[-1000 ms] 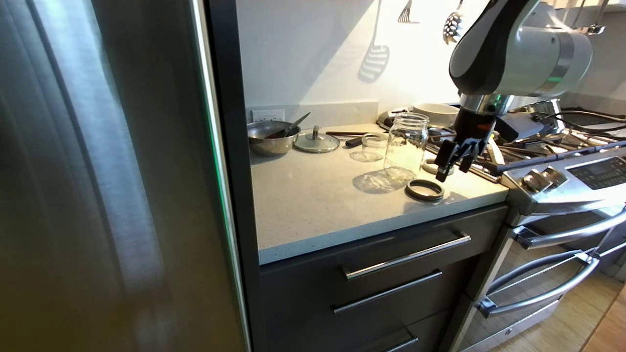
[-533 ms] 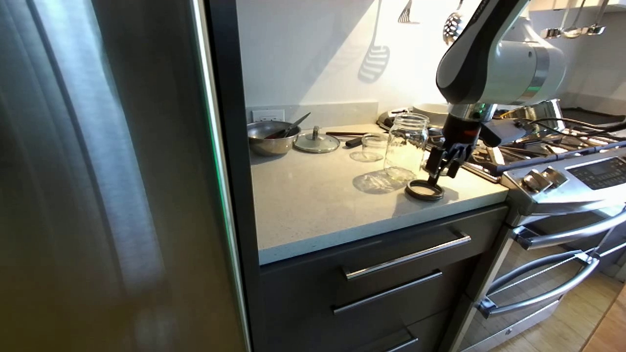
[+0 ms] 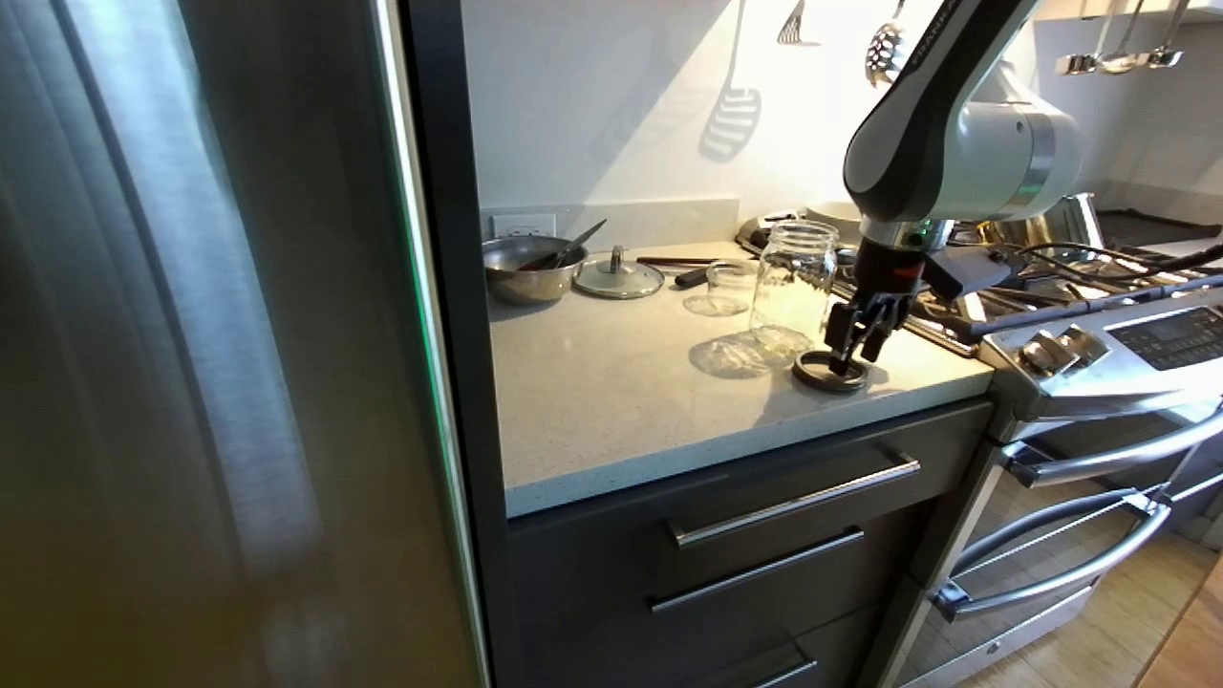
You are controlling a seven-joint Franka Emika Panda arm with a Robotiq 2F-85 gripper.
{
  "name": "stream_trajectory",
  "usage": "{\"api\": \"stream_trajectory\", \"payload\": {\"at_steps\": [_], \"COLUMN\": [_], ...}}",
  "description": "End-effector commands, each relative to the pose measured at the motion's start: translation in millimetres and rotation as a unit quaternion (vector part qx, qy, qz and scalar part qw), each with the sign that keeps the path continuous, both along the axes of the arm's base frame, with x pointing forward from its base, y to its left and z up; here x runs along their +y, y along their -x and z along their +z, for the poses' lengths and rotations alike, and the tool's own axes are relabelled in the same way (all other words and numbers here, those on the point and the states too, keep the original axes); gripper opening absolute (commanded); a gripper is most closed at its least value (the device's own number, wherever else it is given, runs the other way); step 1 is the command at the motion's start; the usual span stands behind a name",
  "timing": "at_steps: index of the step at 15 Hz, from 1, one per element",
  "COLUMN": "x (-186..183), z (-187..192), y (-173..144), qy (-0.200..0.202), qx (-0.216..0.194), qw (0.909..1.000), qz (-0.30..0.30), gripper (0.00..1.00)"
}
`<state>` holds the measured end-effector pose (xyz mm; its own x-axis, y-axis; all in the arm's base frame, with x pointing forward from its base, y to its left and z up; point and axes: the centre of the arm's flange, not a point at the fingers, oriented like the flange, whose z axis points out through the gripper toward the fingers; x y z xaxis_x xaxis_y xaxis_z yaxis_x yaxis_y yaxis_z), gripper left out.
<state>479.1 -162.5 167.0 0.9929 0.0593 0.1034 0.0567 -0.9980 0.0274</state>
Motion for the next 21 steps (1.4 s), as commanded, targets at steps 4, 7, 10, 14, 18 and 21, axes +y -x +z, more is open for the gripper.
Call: {"api": "stream_trajectory", "payload": {"at_steps": [4, 7, 10, 14, 18, 21], "x": [-1, 3, 6, 6, 5, 6], "z": [4, 6, 6, 6, 9, 14], "y": [-2, -4, -5, -5, -4, -1], "qy": [0.003, -0.002, -0.007, -0.009, -0.005, -0.003], "qx": [-0.010, -0.011, -0.014, -0.016, -0.018, -0.021], "qw": [0.9999, 0.9999, 0.9999, 0.9998, 0.9998, 0.9998], "qz": [-0.001, 0.002, 0.005, 0.005, 0.003, 0.004], "gripper": [0.82, 0.95, 0.69, 0.37, 0.07, 0.00]}}
